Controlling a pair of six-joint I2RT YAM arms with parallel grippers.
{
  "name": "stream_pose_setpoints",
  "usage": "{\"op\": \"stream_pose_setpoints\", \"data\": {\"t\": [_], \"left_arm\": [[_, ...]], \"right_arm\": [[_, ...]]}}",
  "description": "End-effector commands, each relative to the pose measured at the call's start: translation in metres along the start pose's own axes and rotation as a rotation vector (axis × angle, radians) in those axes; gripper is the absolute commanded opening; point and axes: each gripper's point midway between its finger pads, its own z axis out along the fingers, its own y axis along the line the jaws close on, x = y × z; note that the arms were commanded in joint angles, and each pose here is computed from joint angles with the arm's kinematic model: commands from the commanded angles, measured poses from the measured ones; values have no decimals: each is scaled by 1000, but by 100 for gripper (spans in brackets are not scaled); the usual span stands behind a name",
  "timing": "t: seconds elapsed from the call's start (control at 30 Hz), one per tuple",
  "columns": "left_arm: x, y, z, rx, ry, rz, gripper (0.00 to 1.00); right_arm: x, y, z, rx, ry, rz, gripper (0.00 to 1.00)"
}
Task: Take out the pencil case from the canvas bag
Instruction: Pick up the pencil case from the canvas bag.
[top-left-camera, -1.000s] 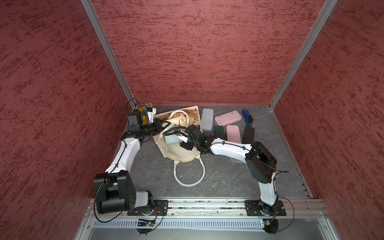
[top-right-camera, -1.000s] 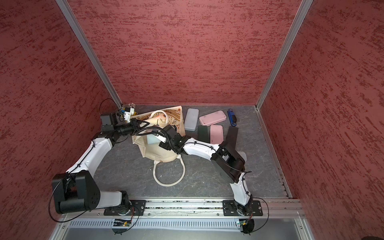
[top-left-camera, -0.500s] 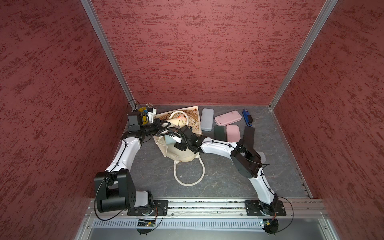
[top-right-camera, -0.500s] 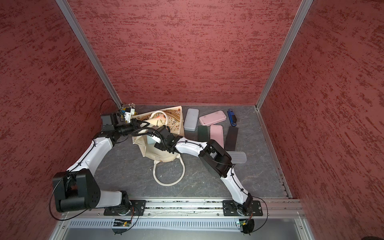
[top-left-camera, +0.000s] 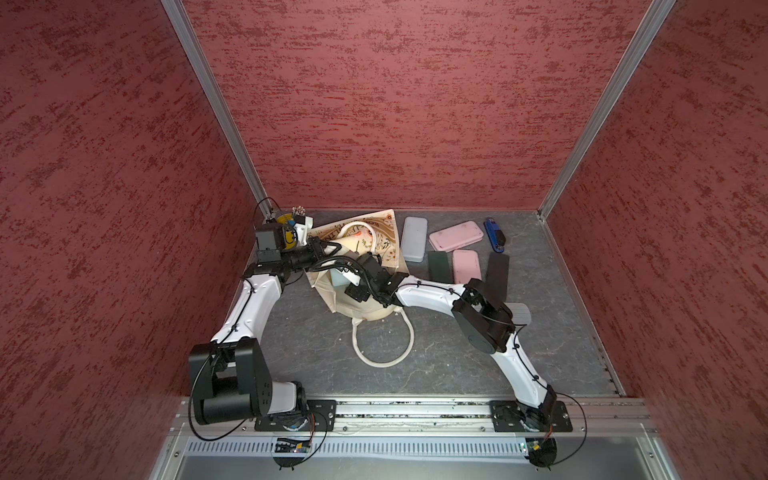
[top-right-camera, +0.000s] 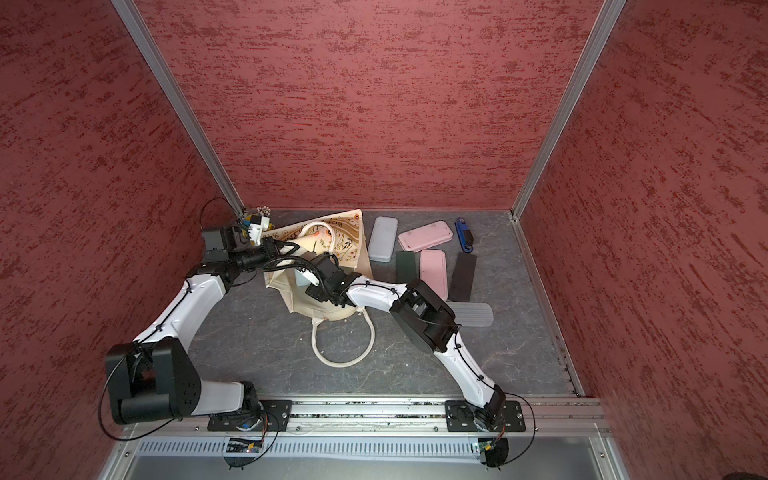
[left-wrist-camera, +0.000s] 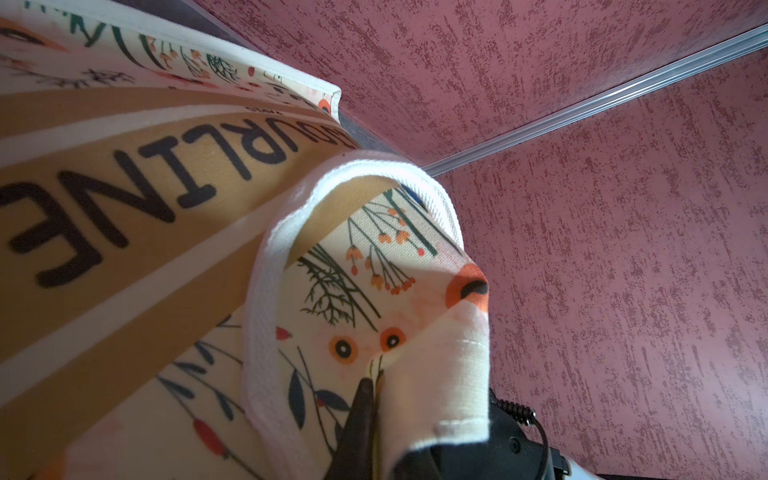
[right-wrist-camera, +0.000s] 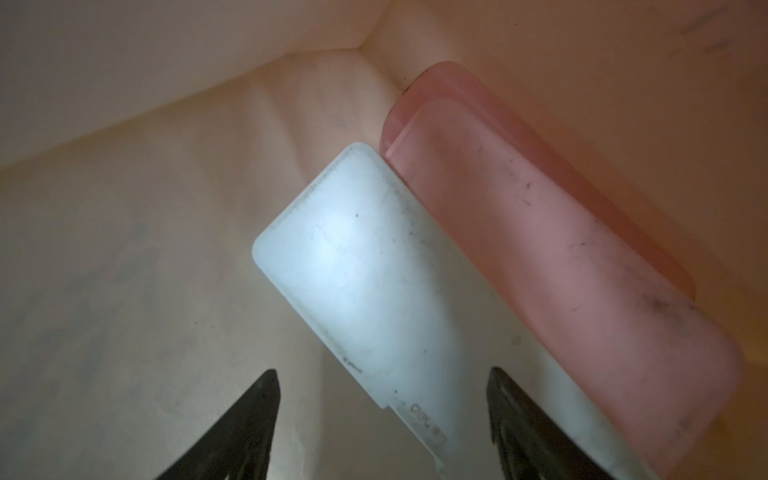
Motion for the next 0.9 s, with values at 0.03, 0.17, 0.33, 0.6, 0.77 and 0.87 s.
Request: {"op": "stream_pose_setpoints", "data": {"t": [0.03,0.17,0.33,0.6,0.77,0.87], "left_arm": [[4,-3,2,21,11,-3,3],[3,-4,2,21,8,3,3],[4,-4,2,22,7,3,3],[3,-7,2,33,6,6,3],[5,-9,3,41,13,9,3],[6,-9,4,41,16,11,3]], "right_arm": [[-10,-8,7,36,-34,35,84],[-10,-11,13,39,-34,40,84],[-10,-17,9,62,-73,70,85],[-5,-24,-1,80,-149,46,89],[-5,-24,-4,56,-192,0,92],[-8,-22,-9,35,-238,-16,92]]}}
